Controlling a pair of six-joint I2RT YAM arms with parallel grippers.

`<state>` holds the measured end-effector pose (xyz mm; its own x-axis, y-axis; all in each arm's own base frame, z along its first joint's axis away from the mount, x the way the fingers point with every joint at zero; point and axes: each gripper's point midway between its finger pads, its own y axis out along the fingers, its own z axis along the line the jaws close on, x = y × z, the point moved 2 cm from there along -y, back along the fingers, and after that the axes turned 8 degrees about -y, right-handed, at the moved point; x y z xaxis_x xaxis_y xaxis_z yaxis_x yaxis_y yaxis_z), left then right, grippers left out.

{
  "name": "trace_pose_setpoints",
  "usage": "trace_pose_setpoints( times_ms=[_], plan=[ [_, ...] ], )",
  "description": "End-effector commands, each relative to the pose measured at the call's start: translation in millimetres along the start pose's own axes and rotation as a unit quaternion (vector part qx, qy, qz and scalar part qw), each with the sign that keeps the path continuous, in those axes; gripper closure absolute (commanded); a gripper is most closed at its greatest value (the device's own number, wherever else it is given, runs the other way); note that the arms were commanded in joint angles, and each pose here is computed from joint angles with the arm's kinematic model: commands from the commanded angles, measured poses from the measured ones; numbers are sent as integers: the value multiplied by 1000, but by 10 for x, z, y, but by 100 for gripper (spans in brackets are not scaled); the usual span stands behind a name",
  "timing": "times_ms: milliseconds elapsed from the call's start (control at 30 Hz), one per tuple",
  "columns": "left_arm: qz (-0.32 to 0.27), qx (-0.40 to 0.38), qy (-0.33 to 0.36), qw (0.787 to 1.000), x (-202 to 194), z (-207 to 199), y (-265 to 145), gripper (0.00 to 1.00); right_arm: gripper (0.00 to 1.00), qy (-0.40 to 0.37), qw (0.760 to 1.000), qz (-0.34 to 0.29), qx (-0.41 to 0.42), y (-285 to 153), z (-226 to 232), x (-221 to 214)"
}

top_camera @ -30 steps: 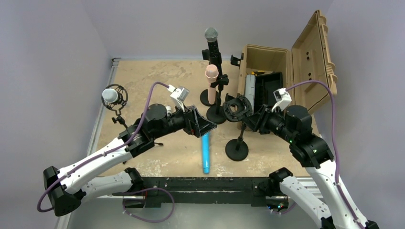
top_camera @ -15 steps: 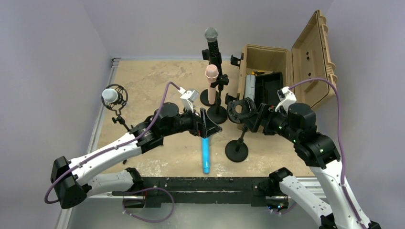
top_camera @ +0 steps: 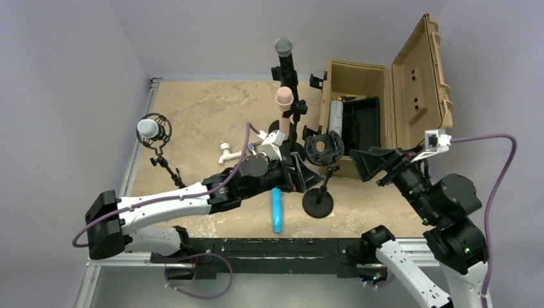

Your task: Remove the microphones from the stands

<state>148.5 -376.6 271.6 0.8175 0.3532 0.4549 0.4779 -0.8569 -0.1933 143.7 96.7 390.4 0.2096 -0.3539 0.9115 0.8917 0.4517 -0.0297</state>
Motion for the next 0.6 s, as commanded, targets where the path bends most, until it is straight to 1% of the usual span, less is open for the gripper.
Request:
trace_pose_setpoints(
  times_ms=[0, 100, 200, 300, 567],
  plan=[
    [-89, -12, -52, 995, 247, -215, 187, 1, 16, -10, 995, -99, 14, -53, 123, 484],
    [-106, -21, -63, 992, 228, -236, 288, 1, 16, -23, 992, -122, 7, -122, 126, 618],
    [-120, -23, -55, 991, 208, -254, 372, 0, 15, -37, 989, -142, 18, -190, 176, 717],
    [-128, -21, -49, 990, 237, -273, 417, 0, 15, -41, 988, -145, 18, -213, 180, 731],
    [-129, -52, -39, 990, 235, -402, 393, 0, 14, -42, 987, -151, 25, -239, 185, 707]
  ],
)
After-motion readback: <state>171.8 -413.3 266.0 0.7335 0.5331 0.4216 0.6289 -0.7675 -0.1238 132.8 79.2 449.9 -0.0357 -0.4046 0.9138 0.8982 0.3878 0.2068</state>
